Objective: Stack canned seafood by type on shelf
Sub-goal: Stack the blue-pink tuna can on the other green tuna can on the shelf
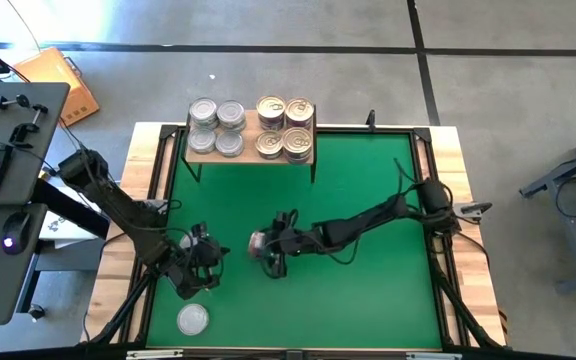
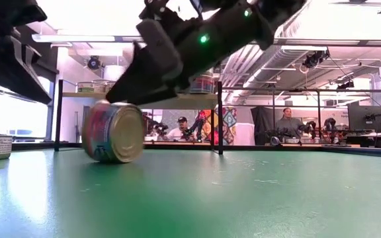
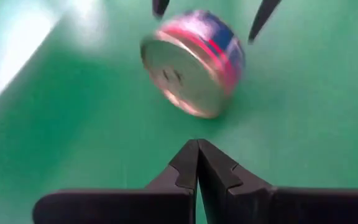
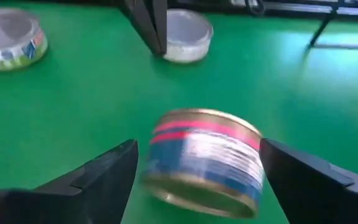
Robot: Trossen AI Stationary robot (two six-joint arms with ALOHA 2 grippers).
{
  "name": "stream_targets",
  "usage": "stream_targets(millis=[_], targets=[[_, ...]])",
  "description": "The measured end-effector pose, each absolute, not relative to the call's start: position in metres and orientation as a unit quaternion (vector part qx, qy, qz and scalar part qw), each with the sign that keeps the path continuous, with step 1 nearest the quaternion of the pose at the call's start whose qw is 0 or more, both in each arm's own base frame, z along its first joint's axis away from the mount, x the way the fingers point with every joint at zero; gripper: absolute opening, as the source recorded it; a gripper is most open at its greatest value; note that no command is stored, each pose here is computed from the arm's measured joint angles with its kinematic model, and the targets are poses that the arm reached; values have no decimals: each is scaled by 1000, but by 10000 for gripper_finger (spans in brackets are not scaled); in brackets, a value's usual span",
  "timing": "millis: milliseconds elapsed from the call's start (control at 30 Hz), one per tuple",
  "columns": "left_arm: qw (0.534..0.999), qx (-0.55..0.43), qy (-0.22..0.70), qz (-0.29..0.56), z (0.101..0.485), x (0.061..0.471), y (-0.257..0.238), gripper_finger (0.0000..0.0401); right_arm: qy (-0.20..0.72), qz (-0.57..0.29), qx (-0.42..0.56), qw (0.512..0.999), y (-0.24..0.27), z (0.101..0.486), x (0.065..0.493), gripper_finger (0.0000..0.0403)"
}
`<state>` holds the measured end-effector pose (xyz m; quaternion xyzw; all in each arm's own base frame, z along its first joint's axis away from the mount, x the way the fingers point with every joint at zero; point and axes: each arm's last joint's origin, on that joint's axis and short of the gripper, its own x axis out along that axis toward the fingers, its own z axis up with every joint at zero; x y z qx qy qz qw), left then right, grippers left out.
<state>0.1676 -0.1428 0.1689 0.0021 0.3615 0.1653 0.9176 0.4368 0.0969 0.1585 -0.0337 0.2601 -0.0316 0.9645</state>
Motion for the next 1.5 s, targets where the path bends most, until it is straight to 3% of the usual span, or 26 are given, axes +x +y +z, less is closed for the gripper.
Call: stream_targets(millis=[533,900,1500], targets=[[934,-33,301,187,148,177,-126,0,326,-1,-17,945,102,155,426,325],[937,-11,300,176,148,183,-122,0,319,-24,-98,942,114,162,420,326],[952,-2,272,139,157,200,-119,0,289,134,-186,930,72,171,466,326]])
